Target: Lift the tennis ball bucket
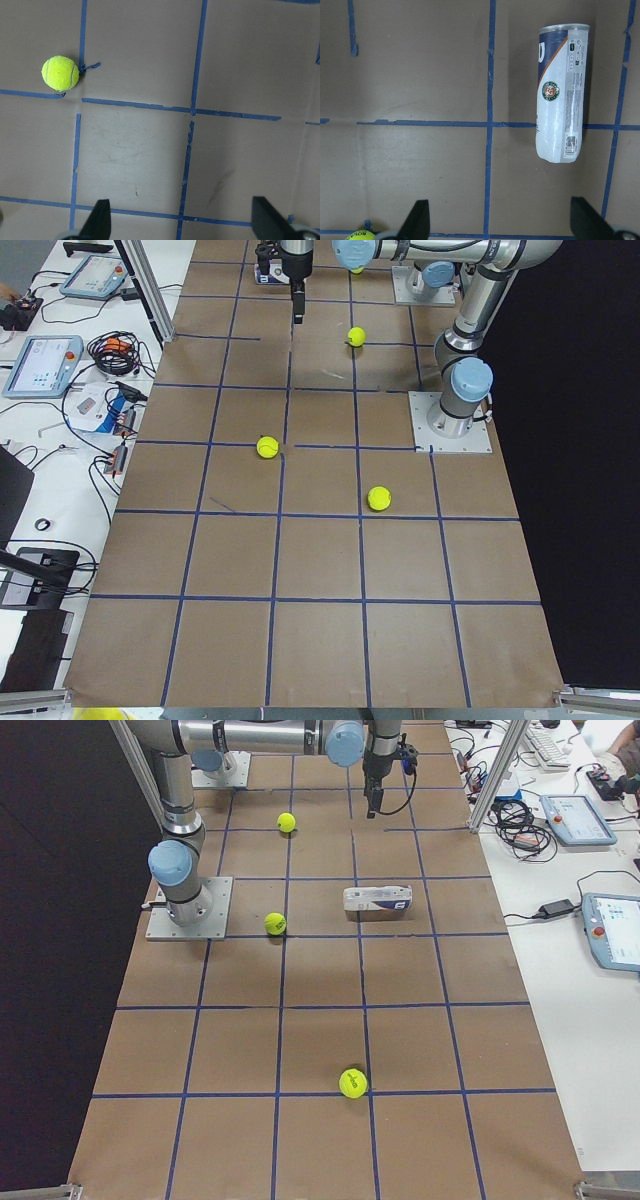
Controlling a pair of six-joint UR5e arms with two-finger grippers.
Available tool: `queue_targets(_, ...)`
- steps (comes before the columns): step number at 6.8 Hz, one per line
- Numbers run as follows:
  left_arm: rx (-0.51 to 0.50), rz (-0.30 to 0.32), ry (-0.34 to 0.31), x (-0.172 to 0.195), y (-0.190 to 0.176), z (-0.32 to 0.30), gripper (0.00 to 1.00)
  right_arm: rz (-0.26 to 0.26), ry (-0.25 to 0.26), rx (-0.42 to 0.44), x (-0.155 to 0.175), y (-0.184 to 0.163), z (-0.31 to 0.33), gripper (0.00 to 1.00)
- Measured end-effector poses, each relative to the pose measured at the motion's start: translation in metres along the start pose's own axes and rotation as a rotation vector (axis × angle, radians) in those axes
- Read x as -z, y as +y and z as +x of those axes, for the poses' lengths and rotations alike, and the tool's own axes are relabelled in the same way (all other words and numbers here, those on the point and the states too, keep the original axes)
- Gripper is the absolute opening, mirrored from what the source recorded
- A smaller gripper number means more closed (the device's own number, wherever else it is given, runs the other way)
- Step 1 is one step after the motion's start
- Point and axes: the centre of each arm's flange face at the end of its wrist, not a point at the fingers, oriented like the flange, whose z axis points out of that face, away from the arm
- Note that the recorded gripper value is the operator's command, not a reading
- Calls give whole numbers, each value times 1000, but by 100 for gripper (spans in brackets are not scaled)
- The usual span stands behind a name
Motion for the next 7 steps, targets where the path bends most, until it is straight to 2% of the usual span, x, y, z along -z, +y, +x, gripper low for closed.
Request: queue_targets(7, 1, 2, 0, 0, 0, -1, 100, -9, -2, -2, -5, 0, 3, 100)
